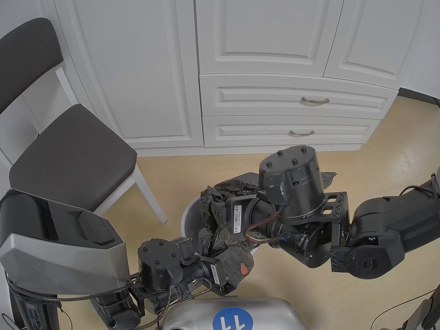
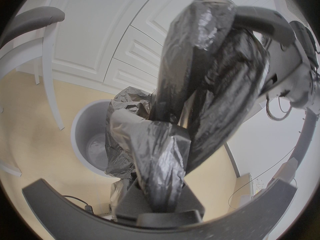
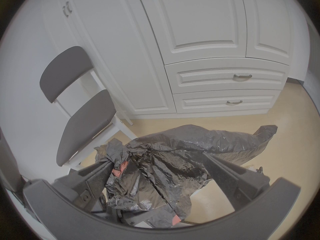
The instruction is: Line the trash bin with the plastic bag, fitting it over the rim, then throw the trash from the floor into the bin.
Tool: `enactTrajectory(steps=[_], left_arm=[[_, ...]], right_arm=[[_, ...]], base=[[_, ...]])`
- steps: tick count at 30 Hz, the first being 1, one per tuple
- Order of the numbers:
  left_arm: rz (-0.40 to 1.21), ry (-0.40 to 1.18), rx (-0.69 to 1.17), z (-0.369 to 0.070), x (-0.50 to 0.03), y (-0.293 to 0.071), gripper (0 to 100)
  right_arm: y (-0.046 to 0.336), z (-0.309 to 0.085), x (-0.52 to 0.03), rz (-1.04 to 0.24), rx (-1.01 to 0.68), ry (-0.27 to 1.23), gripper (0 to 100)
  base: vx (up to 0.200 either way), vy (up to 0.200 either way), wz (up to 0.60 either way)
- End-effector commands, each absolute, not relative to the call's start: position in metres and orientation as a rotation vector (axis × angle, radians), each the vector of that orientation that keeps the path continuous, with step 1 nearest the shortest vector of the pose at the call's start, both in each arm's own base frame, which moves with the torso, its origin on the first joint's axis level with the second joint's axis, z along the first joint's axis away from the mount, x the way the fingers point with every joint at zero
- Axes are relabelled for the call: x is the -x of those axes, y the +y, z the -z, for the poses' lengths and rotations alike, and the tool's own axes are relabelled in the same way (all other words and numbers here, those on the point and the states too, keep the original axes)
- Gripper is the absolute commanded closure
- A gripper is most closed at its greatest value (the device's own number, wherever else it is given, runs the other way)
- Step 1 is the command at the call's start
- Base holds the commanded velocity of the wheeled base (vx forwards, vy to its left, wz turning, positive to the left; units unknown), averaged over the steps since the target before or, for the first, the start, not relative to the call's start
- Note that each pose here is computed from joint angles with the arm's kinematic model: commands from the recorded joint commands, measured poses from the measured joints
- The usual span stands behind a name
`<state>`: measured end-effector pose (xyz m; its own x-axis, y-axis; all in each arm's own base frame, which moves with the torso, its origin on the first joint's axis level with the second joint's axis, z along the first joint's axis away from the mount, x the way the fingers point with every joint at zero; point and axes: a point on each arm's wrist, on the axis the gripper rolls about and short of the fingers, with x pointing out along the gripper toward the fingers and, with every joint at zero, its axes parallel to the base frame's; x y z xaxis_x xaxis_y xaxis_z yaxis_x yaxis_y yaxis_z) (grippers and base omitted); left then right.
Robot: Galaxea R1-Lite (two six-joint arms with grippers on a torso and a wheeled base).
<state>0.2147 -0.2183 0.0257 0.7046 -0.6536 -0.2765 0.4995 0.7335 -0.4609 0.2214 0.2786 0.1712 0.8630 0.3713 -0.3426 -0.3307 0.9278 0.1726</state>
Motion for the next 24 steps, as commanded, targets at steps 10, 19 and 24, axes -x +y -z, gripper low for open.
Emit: enactTrajectory(steps=[10, 19, 24], left_arm=[[0.647, 0.438, 0.373, -0.025, -0.219, -0.218, 100], [0.648, 0.436, 0.374, -0.026, -0.219, -0.218, 100], [0.634, 0.397, 0.387, -0.035, -0.22, -0.218, 100]], right_arm=[[0.254, -0.192, -0.191, -0.462, -0.09, 0.359, 0], [0.238, -0.199, -0.187, -0.48, -0.072, 0.347, 0], [0.21, -0.196, -0.211, -0.458, -0.034, 0.353, 0]], base=[[0.0, 0.0, 0.0], [0.0, 0.0, 0.0], [0.0, 0.0, 0.0]])
